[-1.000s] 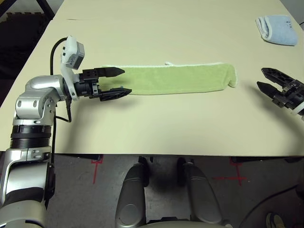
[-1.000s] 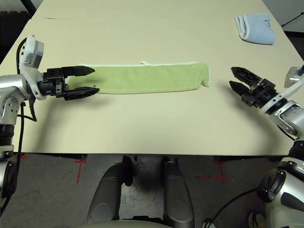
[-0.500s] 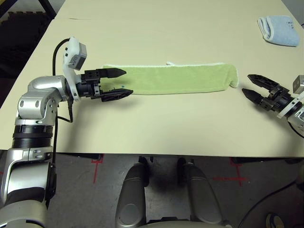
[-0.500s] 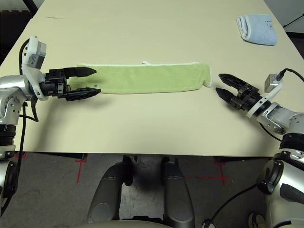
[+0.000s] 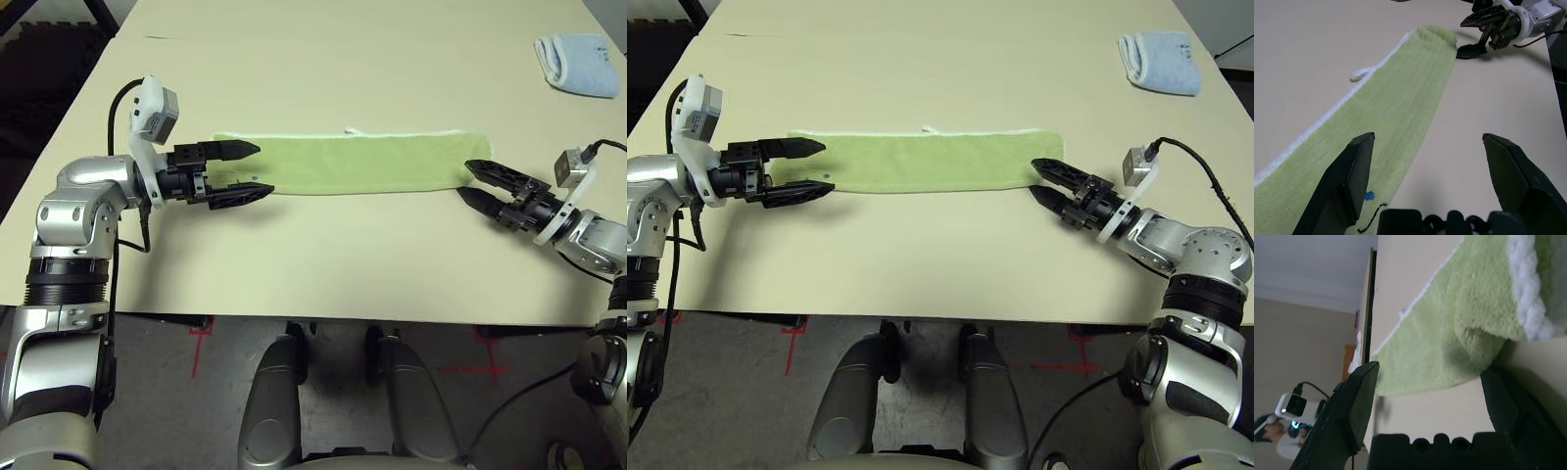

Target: Fold the towel and set it aside.

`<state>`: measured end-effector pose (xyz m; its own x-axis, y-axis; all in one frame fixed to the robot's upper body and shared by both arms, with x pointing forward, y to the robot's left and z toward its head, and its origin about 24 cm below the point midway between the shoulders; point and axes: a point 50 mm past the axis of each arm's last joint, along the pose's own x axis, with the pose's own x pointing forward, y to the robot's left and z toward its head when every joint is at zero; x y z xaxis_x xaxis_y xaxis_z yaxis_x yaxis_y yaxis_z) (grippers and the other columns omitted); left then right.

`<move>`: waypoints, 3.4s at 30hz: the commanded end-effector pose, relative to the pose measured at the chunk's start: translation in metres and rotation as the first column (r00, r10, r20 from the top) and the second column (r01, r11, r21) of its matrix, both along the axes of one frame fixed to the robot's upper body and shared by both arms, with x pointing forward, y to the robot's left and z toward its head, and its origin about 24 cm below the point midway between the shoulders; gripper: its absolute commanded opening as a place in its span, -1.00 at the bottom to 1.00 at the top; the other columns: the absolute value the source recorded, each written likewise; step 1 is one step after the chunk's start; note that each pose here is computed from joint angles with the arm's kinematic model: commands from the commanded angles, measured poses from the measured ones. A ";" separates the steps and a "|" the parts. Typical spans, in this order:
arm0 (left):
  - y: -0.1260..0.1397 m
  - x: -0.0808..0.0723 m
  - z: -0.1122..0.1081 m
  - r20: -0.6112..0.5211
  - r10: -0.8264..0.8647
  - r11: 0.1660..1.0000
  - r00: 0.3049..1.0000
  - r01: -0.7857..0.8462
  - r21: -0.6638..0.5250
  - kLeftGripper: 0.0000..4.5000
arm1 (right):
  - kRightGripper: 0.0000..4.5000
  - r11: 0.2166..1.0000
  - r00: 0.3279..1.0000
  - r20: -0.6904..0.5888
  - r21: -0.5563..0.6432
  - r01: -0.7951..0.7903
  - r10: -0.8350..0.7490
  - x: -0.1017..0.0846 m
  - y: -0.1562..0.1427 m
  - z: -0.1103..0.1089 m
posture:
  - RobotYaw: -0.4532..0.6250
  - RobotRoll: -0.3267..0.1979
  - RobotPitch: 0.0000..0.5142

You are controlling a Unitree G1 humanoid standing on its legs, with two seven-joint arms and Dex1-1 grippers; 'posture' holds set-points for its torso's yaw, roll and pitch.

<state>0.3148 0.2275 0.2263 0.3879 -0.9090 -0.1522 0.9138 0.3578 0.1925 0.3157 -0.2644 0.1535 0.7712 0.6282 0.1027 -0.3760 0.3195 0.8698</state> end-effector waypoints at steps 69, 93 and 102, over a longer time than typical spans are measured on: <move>-0.003 0.002 0.004 0.001 -0.043 0.999 0.999 0.043 0.006 1.00 | 0.98 0.958 0.959 -0.050 0.059 0.281 -0.278 -0.013 -0.030 -0.012 | -0.27 0.25 0.10; -0.003 -0.001 0.002 -0.003 -0.042 0.999 0.999 0.042 0.011 1.00 | 0.40 0.951 0.949 -0.067 0.009 0.310 -0.309 -0.004 -0.040 -0.023 | -0.23 0.25 0.04; -0.005 0.000 0.003 -0.003 -0.049 0.999 0.999 0.049 0.009 1.00 | -0.98 0.951 0.950 -0.054 0.014 0.308 -0.307 -0.003 -0.041 -0.023 | -0.25 0.25 0.03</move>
<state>0.3165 0.2243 0.2293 0.3562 -0.9221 -0.1513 0.9260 0.3267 0.1894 0.3164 -0.3015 0.1443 0.9183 0.3727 0.1335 -0.2826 0.3812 0.8803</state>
